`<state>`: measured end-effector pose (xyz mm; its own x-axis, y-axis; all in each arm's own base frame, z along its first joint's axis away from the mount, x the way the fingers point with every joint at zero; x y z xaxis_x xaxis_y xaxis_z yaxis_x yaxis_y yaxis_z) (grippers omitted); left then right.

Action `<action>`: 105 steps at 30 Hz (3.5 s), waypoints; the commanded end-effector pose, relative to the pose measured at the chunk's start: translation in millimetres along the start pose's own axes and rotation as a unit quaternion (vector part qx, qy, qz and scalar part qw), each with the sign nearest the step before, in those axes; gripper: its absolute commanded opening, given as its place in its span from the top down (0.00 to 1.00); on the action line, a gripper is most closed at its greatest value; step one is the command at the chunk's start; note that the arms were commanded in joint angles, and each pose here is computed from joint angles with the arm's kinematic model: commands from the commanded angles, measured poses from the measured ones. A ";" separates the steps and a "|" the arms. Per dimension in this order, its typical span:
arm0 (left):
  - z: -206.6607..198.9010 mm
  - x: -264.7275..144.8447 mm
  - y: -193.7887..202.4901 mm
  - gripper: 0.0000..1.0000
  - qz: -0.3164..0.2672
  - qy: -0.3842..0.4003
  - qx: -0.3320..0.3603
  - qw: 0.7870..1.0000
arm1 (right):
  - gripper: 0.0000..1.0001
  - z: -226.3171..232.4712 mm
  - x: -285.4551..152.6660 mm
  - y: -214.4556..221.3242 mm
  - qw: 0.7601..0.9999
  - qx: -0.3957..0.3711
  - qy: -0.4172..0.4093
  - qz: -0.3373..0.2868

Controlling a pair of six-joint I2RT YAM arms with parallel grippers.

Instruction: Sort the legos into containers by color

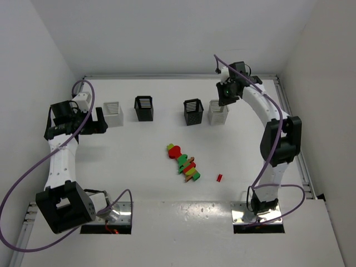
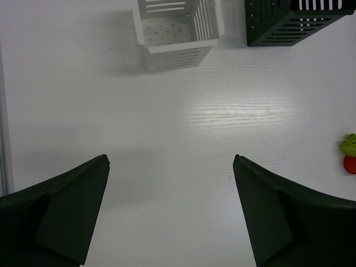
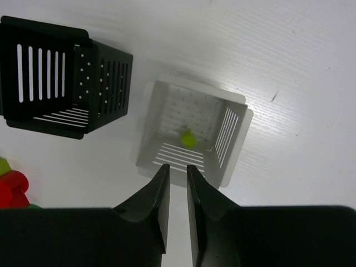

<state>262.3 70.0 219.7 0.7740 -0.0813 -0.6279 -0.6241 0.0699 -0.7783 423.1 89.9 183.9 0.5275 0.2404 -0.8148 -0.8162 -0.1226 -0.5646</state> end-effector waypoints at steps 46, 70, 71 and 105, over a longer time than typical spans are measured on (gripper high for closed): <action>-2.0 1.7 -20.6 0.00 -0.027 0.063 0.030 0.997 | 0.34 63.8 -51.4 266.3 0.522 -0.766 -0.375 -0.011; 0.3 11.9 -11.9 0.00 -0.006 0.066 0.020 0.998 | 0.57 75.4 -22.1 273.0 0.469 -0.793 -0.386 0.049; 0.3 11.9 -11.9 0.00 -0.006 0.066 0.020 0.998 | 0.57 75.4 -22.1 273.0 0.469 -0.793 -0.386 0.049; 0.3 10.1 -10.8 0.00 -0.017 0.051 0.014 0.998 | 0.98 162.0 -32.5 50.9 0.887 -0.307 -0.322 -0.122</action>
<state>277.7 65.4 208.7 0.7364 -0.2102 -0.6430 -0.6406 0.0891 -0.7627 294.1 216.8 180.4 0.1515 0.7709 -0.6187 -0.1355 -0.6038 -0.7855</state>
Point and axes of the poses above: each gripper's point midway between its finger pads, its own x axis out along the fingers, its own z axis along the line the jaws close on, y = z × x, the point moved 7 cm from there along -x, back along the fingers, and after that the axes turned 8 degrees about x, right-handed, at the moved point
